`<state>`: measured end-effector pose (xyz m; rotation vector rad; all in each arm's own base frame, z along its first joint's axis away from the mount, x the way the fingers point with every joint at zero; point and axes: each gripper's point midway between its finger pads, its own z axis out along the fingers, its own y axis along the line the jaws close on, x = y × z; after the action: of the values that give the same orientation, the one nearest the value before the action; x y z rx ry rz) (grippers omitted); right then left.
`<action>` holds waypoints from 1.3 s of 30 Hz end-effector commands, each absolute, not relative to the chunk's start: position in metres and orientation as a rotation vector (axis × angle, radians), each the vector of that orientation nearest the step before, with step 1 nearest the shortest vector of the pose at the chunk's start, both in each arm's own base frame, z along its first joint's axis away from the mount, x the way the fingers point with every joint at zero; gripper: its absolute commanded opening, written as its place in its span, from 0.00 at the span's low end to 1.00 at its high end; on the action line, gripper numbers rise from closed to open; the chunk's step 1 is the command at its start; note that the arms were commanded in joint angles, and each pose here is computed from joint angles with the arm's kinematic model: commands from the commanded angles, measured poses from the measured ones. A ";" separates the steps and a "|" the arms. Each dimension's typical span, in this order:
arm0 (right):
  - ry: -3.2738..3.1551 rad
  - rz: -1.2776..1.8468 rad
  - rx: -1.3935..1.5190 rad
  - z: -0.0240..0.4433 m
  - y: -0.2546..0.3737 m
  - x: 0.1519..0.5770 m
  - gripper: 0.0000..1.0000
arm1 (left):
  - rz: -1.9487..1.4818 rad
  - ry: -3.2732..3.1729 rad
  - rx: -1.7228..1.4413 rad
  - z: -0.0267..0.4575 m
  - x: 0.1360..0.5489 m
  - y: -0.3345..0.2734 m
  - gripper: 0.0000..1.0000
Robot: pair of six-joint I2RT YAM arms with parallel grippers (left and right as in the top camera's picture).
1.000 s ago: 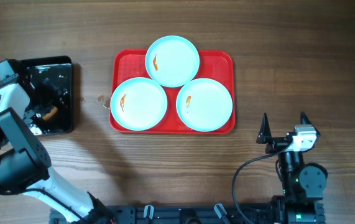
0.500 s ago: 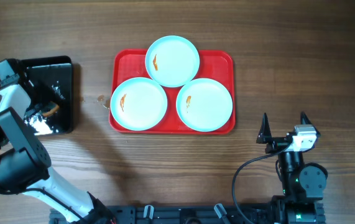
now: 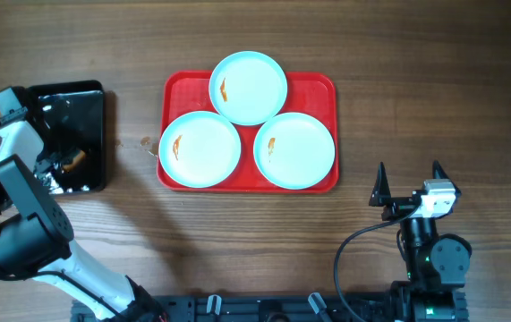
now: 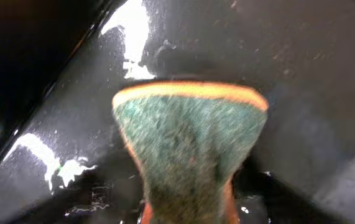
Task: Clean dirty plates on tray and stack at the side
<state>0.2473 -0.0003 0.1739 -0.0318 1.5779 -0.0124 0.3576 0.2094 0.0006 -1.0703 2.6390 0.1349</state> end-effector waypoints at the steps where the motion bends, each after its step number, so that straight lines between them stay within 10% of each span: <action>1: 1.576 -0.024 -0.034 0.174 -0.001 0.247 1.00 | 0.092 2.703 -1.095 -0.013 0.345 0.199 0.11; 7: 1.576 -0.025 -0.034 0.174 -0.001 0.247 1.00 | 0.092 2.705 -1.096 -0.013 0.344 0.198 0.06; 10: 1.576 -0.024 -0.034 0.174 -0.001 0.247 1.00 | 0.094 2.689 -1.090 -0.012 0.348 0.200 1.00; 20: 1.576 -0.025 -0.034 0.174 -0.001 0.247 1.00 | 0.112 2.579 -1.048 -0.003 0.372 0.214 1.00; 21: 1.576 -0.024 -0.034 0.174 -0.001 0.247 1.00 | 0.114 2.570 -1.045 -0.002 0.374 0.215 0.98; 24: 1.576 -0.025 -0.034 0.174 -0.001 0.247 1.00 | 0.120 2.563 -1.043 -0.002 0.375 0.216 0.31; 26: 1.576 -0.025 -0.034 0.174 -0.001 0.247 1.00 | 0.119 2.565 -1.044 -0.002 0.374 0.216 0.04; 33: 1.576 -0.025 -0.034 0.174 -0.001 0.247 1.00 | 0.116 2.576 -1.048 0.007 0.369 0.213 0.04; 36: 1.576 -0.025 -0.034 0.174 -0.001 0.247 1.00 | 0.112 2.571 -1.046 0.015 0.367 0.211 1.00; 39: 1.576 -0.024 -0.034 0.174 -0.001 0.247 1.00 | 0.106 2.607 -1.060 0.014 0.359 0.207 1.00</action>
<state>0.2474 -0.0003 0.1738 -0.0318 1.5779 -0.0124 0.3647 0.2118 0.0040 -1.0605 2.6032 0.1277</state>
